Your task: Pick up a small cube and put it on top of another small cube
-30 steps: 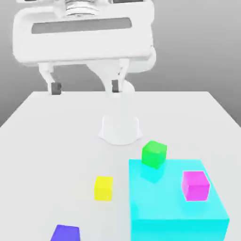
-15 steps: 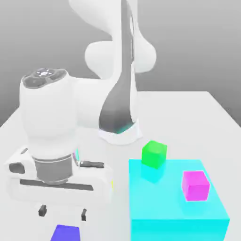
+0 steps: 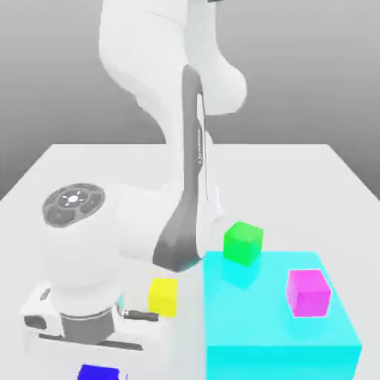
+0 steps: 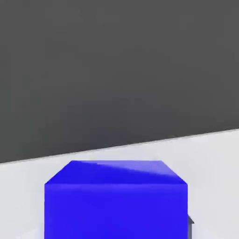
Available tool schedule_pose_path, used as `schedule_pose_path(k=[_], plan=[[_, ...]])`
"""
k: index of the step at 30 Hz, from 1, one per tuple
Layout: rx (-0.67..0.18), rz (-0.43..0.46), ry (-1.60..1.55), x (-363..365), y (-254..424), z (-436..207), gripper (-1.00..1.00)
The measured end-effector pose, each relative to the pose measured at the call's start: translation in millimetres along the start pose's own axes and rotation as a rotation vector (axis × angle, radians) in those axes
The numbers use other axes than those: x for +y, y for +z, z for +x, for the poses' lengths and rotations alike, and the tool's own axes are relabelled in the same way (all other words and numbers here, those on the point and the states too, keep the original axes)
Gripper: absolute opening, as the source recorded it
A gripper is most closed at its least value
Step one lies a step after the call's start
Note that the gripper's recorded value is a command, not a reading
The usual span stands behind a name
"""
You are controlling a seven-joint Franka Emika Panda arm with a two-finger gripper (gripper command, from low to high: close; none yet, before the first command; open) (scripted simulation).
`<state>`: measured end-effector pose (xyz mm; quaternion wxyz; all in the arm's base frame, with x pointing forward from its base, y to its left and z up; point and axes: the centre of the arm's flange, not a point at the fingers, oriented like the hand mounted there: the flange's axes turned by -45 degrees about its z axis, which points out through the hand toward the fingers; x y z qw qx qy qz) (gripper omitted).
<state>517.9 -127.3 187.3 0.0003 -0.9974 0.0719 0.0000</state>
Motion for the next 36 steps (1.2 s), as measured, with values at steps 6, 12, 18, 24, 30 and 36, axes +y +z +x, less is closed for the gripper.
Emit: schedule_pose_path(k=[6,12,18,24,30,36], plan=[[-0.003,0.044,-0.165,-58,-58,-31,-1.00],[-0.005,0.070,-0.382,-121,-103,-81,-1.00],[-0.005,0.069,-0.571,-157,-137,-139,-1.00],[-0.003,0.041,-0.769,-183,-157,-202,-1.00],[-0.001,0.006,-0.898,-194,-142,-243,-1.00],[-0.001,0.002,-0.903,-193,-102,-246,1.00]])
